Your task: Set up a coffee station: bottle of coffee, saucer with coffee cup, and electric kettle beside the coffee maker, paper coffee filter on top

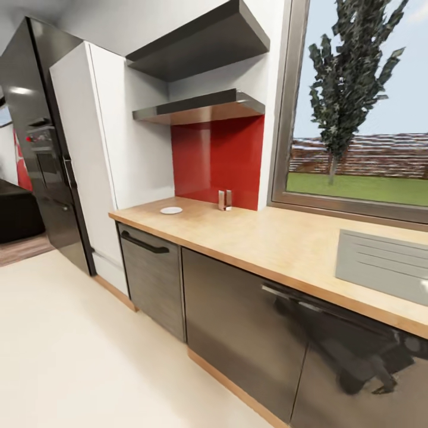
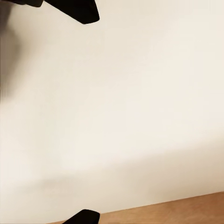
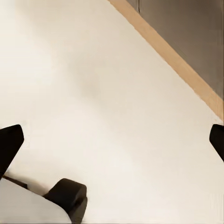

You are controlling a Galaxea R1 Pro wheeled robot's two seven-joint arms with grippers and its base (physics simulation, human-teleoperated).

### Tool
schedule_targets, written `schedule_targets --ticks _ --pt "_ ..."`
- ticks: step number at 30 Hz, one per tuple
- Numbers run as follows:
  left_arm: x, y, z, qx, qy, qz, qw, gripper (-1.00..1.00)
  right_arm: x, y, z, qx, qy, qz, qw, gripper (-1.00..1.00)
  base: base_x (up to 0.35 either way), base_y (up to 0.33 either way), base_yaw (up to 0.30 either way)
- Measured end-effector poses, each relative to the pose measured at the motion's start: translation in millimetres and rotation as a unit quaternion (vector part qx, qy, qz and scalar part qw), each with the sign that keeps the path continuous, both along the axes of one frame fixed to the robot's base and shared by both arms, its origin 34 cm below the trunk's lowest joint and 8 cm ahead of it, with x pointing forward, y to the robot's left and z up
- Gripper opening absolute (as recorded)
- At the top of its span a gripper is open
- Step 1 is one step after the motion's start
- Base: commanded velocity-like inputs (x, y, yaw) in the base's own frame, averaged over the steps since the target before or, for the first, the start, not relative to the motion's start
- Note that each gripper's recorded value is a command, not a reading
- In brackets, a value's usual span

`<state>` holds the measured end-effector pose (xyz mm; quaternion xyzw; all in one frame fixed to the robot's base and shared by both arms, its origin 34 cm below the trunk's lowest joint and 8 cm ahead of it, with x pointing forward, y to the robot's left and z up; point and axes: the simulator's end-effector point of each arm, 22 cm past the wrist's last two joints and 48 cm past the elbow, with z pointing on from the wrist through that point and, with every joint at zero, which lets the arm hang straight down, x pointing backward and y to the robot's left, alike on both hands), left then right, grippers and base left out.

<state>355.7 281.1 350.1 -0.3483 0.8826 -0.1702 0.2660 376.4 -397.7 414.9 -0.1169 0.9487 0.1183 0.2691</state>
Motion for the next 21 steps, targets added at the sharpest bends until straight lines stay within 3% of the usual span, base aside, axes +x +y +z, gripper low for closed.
schedule_targets --ticks 1,4,10,21 --pt "0 0 0 0.0 0.0 0.0 1.0 1.0 -10 10 -9 -0.002 0.011 0.023 0.9997 1.0 0.164 0.255 0.024" --pt "0 0 0 0.0 0.0 0.0 1.0 1.0 -26 29 -23 0.001 0.027 0.049 0.9984 1.0 0.158 0.235 0.014" --pt "0 1 0 0.0 0.0 0.0 1.0 1.0 -60 69 -46 0.026 0.066 0.08 0.9943 1.0 0.089 0.109 0.004" --pt "0 1 0 0.0 0.0 0.0 1.0 1.0 -80 80 -55 0.026 0.087 0.097 0.9911 1.0 0.155 0.139 0.183"
